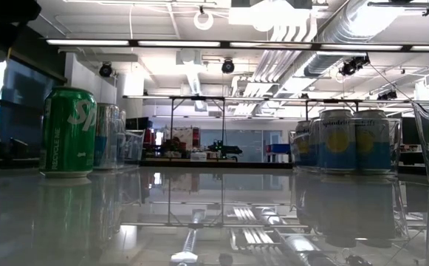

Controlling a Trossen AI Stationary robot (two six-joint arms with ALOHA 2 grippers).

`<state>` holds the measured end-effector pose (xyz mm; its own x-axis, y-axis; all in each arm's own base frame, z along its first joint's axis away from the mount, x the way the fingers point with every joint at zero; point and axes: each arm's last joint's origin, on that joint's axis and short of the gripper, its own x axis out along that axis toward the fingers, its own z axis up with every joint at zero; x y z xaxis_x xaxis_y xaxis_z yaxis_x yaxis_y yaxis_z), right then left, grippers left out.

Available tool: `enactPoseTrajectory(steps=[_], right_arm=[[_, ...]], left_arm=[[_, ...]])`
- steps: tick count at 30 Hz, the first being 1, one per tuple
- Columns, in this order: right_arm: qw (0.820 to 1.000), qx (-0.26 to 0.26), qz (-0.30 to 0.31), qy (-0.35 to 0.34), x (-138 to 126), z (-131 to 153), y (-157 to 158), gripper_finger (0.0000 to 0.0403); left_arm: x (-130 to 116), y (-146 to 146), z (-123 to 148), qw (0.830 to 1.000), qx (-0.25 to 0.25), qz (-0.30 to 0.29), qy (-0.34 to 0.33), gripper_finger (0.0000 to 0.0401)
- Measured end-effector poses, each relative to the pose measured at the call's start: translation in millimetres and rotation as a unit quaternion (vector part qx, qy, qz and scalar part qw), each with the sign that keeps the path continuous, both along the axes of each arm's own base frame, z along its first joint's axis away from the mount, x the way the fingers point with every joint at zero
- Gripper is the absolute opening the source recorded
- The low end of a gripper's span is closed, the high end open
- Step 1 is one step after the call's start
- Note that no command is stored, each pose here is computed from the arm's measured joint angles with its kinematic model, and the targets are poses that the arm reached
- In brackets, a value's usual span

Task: Sort soda cans
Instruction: Put the green soda can into the bottom transparent bin

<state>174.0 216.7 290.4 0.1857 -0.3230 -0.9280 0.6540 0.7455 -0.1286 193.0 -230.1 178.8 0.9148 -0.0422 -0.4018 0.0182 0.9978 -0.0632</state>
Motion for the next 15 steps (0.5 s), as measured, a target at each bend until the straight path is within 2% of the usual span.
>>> enactPoseTrajectory(steps=[2, 4, 6, 9, 12, 15], right_arm=[[0.999, 0.014, -0.007, -0.042, 5.9, 5.5, 2.9, 0.0365], [0.993, 0.029, -0.009, -0.117, 18.2, 10.0, 7.6, 0.0365], [0.982, 0.032, 0.011, -0.185, 35.2, 11.7, 14.2, 0.0365], [0.962, 0.038, 0.063, -0.264, 68.2, 10.0, 27.3, 0.0365], [0.935, 0.024, 0.124, -0.333, 105.0, 7.5, 37.3, 0.0365], [0.909, -0.004, 0.183, -0.374, 140.2, 0.0, 41.6, 0.0365]], left_arm=[[-1.0, -0.9, 0.3, 1.0, 0.019, -0.009, -0.002, 0.0174], [-1.7, -3.6, 4.5, 0.999, 0.047, -0.005, -0.016, 0.0174], [-0.7, -7.0, 14.8, 0.997, 0.075, 0.003, -0.036, 0.0174], [-4.0, -11.5, 38.3, 0.991, 0.125, -0.017, -0.039, 0.0174], [-16.9, -11.8, 70.1, 0.987, 0.152, -0.043, -0.009, 0.0174], [-33.4, -4.9, 103.5, 0.981, 0.153, -0.092, 0.071, 0.0174]])
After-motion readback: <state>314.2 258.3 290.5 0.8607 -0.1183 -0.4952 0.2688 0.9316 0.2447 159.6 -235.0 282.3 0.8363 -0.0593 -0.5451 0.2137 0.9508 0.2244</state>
